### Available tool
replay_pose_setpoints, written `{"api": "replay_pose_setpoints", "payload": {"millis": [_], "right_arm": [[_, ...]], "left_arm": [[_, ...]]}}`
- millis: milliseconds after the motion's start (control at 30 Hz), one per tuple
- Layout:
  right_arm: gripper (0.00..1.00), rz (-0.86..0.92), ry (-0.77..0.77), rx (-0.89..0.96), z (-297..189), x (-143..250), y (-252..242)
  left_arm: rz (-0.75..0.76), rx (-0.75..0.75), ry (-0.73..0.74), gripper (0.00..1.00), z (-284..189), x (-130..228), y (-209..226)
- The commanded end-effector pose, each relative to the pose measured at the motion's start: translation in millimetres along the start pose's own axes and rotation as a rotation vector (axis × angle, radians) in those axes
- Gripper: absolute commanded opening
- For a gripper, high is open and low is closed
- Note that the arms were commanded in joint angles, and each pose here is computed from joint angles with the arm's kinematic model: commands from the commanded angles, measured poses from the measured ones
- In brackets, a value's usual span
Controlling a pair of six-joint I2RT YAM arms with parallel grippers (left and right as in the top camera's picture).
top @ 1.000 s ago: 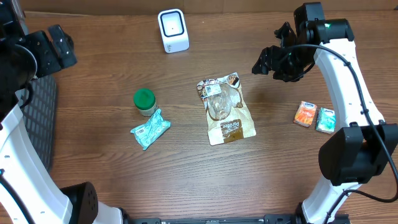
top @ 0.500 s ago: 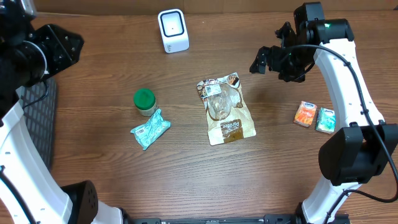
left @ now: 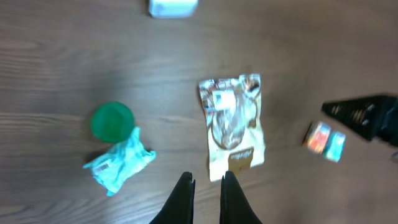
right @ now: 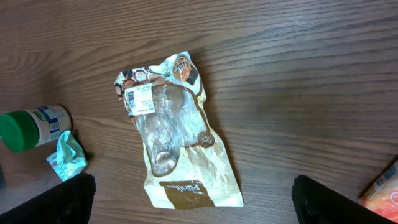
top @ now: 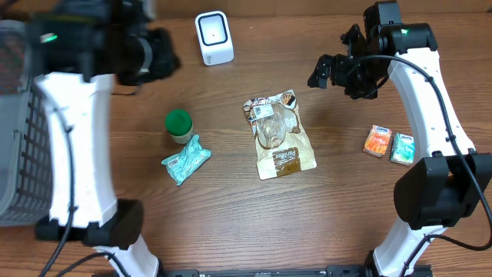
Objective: Scan the item barcode
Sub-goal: 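Reach the left gripper to the bean bag's left edge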
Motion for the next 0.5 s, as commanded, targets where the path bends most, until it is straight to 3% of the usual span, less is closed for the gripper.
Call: {"api": "replay_pose_setpoints", "payload": {"millis": [0, 233, 467], "right_arm": [[1.0, -0.004, 0.0, 0.002, 1, -1, -1], [1.0, -0.004, 0.001, 0.001, 1, -1, 0], [0.98, 0.002, 0.016, 0.001, 9, 2, -3]], "left_arm": [[0.054, -0.046, 0.069, 0.04, 41, 10, -21], [0.1, -0.068, 0.188, 0.04, 119, 43, -52], [-0.051, -0.154, 0.29, 0.04, 183, 74, -35]]}}
Point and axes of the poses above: each gripper's point midway between its finger pads, its own z axis out along the fingers, its own y axis along the line the jaws close on, x = y × z, the point moved 9 cm from there along -z, back along the fingers, and after that the axes turned 11 degrees about -z, right-handed, at the moved point
